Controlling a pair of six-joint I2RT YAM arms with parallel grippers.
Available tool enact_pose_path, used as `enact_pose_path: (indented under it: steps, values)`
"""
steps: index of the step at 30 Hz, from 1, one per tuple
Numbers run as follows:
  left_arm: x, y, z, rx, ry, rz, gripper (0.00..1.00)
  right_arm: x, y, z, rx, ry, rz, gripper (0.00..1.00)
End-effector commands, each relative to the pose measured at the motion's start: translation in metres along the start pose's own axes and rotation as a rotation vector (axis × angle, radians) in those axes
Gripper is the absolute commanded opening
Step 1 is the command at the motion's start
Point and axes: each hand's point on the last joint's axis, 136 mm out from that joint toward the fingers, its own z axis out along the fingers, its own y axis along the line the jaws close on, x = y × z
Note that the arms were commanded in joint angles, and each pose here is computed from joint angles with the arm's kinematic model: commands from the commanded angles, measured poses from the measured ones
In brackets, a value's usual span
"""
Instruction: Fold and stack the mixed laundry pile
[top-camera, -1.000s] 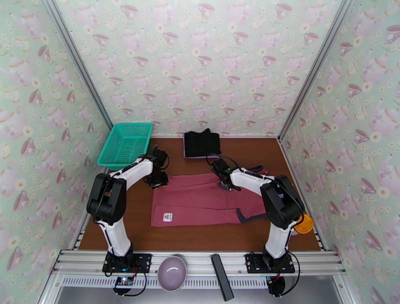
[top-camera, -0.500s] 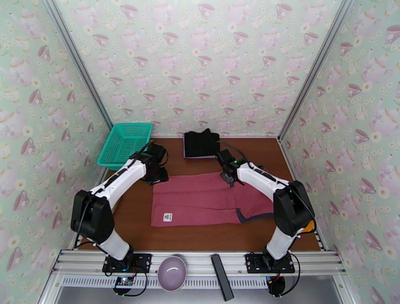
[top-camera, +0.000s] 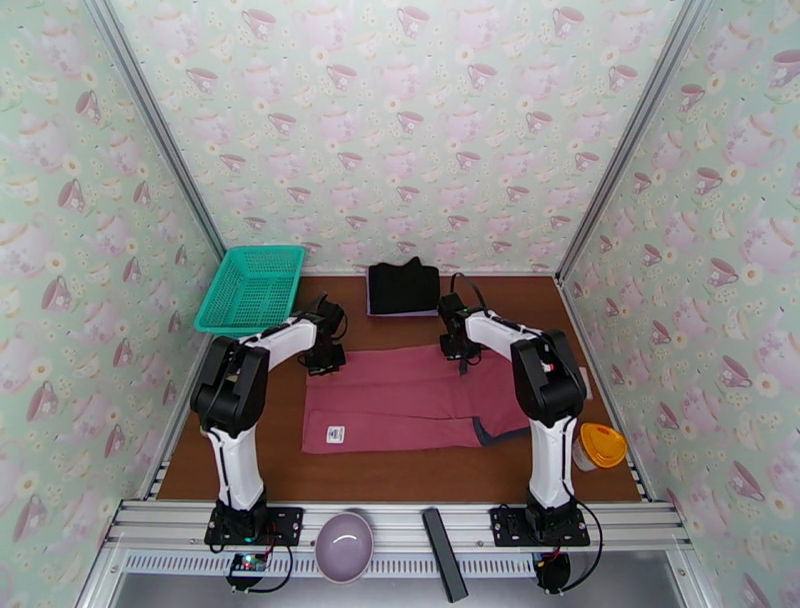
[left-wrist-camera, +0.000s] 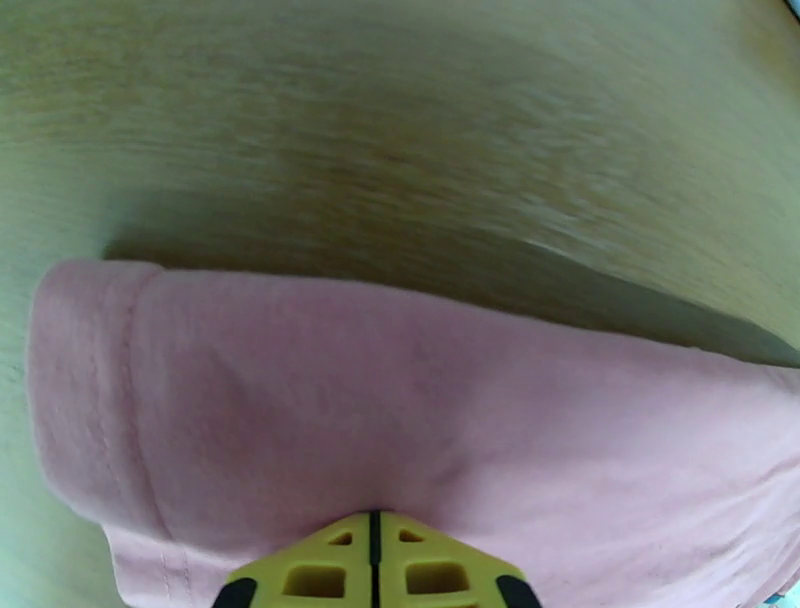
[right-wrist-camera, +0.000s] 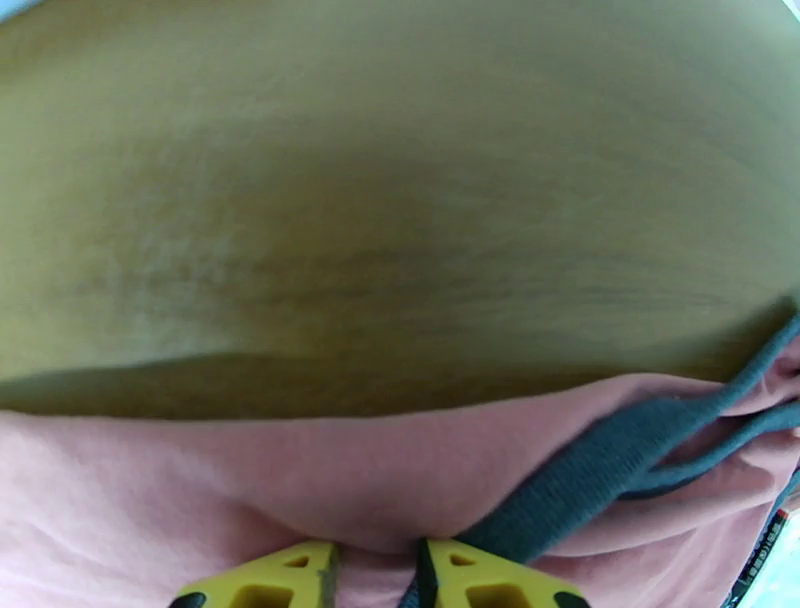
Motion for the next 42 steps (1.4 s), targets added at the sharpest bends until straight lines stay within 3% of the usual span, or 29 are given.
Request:
enact_pose_path:
  steps: [1,8,13,19,23,26,32,42]
  values:
    - [0.002,0.033,0.012,-0.087,-0.005,-0.043,0.07,-0.003,-0.003,0.018,-0.017,0.024,0.048,0.29]
    - [-0.005,0.033,0.006,-0.046,-0.007,-0.043,0.09,-0.048,-0.009,0.020,0.006,-0.004,0.011,0.28]
    - [-0.027,0.016,-0.038,0.028,-0.095,-0.028,0.22,-0.067,-0.022,-0.019,0.015,-0.057,0.013,0.33]
    - [-0.055,0.013,-0.122,0.046,-0.250,0.001,0.43,-0.037,-0.002,-0.075,-0.053,-0.092,0.002,0.41]
    - [-0.054,0.028,-0.150,0.029,-0.303,-0.004,0.55,0.006,0.069,-0.113,-0.158,-0.101,-0.086,0.44]
    - [-0.046,0.038,-0.139,0.081,-0.271,-0.031,0.66,0.044,0.136,-0.132,-0.229,-0.092,-0.179,0.45]
    - [-0.036,0.035,-0.088,0.246,-0.179,-0.104,0.65,0.106,0.260,-0.159,-0.337,-0.112,-0.343,0.49]
    - [-0.055,0.039,-0.021,0.184,-0.110,-0.109,0.64,0.149,0.354,-0.164,-0.466,-0.074,-0.381,0.57]
